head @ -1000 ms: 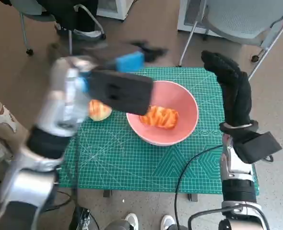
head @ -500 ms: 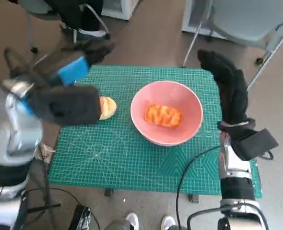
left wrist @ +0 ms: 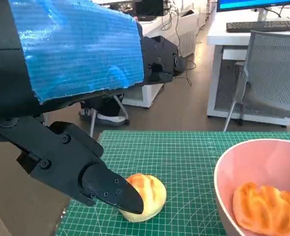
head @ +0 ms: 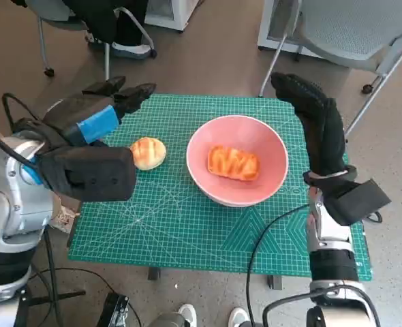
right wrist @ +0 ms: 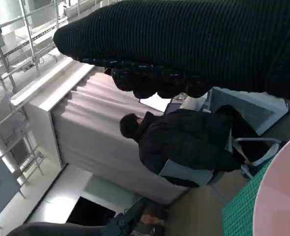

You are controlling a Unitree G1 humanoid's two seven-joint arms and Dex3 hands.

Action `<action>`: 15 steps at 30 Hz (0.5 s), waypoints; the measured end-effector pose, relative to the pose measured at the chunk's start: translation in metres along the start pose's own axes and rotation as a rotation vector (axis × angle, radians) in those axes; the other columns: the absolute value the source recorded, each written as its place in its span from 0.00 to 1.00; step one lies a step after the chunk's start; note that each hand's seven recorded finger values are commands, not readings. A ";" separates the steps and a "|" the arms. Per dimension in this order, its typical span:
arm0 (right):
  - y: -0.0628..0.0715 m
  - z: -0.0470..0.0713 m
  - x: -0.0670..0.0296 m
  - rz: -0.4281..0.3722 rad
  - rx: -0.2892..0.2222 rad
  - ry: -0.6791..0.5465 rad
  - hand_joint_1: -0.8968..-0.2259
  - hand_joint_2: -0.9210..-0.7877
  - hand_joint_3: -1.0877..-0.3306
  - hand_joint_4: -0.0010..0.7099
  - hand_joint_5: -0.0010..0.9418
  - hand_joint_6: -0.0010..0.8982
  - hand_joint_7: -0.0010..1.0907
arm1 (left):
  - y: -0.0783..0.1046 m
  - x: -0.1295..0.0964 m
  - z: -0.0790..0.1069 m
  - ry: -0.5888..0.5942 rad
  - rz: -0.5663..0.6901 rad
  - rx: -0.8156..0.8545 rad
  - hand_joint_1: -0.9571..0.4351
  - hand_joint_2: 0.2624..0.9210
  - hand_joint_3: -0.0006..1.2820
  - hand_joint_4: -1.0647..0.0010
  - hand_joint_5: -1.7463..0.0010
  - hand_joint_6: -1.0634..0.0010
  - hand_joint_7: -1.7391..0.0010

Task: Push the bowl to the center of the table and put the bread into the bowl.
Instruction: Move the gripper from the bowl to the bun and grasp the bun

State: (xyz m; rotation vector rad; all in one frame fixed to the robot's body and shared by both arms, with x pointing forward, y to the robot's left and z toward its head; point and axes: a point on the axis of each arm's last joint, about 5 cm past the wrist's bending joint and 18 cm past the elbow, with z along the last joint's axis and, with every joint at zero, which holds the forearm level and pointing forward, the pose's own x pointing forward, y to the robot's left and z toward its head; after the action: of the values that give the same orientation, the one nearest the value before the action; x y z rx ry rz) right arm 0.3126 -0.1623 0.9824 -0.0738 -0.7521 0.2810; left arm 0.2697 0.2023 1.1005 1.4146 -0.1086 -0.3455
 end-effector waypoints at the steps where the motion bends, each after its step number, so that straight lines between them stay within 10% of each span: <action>1: 0.000 0.000 0.0001 0.001 0.000 0.000 0.32 0.00 0.32 0.20 0.00 0.00 0.36 | -0.001 0.001 0.000 0.000 -0.005 0.003 0.50 0.62 0.00 1.00 1.00 0.86 1.00; 15: -0.003 0.001 0.0017 0.008 -0.005 -0.007 0.31 0.00 0.32 0.20 0.00 0.00 0.36 | -0.019 0.027 -0.009 0.071 -0.098 0.016 0.48 0.62 0.00 1.00 1.00 0.86 1.00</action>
State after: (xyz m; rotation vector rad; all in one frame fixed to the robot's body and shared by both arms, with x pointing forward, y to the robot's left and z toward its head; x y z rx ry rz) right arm 0.3137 -0.1648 0.9850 -0.0809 -0.7592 0.2875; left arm 0.2941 0.2007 1.0770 1.4497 0.0164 -0.3758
